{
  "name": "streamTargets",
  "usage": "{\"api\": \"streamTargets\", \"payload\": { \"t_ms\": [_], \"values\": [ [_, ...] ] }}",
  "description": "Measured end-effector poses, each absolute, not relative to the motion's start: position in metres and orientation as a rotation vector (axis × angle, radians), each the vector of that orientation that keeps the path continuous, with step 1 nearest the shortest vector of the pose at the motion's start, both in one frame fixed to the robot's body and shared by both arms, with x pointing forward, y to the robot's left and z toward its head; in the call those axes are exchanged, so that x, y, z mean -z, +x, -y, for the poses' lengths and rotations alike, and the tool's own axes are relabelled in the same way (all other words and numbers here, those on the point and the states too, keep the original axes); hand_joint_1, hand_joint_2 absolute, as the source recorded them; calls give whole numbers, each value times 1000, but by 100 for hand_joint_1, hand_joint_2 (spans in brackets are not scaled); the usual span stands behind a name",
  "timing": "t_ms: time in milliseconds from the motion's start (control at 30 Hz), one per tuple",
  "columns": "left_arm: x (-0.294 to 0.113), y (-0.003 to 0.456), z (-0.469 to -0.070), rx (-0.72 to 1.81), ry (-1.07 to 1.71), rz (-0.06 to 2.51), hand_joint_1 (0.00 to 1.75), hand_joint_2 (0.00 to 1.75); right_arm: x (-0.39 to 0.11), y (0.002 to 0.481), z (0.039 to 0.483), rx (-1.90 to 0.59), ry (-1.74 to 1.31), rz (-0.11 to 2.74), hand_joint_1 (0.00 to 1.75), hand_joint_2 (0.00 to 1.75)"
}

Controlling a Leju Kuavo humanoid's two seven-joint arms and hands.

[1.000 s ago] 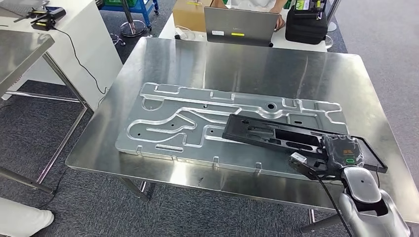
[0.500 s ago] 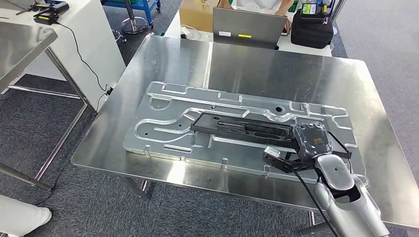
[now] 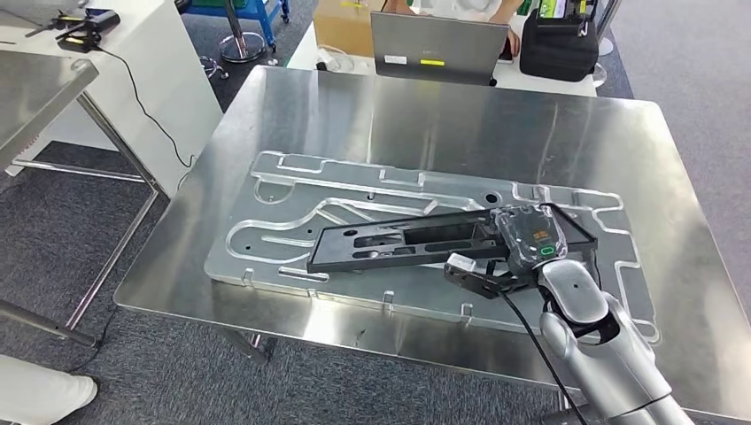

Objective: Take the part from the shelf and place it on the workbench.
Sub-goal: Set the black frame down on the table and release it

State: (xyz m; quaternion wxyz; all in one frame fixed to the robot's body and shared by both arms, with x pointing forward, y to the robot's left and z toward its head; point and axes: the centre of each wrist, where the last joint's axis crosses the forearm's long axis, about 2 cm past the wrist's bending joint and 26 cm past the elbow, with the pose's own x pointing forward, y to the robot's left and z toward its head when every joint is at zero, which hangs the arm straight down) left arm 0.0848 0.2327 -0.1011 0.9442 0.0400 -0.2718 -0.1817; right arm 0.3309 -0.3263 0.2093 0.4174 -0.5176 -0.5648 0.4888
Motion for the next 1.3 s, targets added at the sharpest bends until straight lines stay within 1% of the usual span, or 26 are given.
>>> {"api": "streamTargets", "payload": {
  "t_ms": [167,367,500,633,933,1300],
  "values": [
    [102,81,-233,365,83,544,0,175,-198,326,331,-1231,-1281,1380,175,175],
    [102,81,-233,364,86,543,0,175,-196,325,334,-1228,-1281,1371,175,175],
    [102,80,-234,362,87,545,0,175,-194,323,340,-1216,-1295,1345,0,175],
    [102,80,-234,359,81,547,0,0,-188,319,349,-1196,-1298,1308,0,175],
    [102,79,-233,346,65,546,0,0,-179,309,364,-1166,-1307,1263,0,175],
    [103,77,-232,316,16,541,0,0,-178,304,371,-1145,-1319,1266,0,175]
  ]
}}
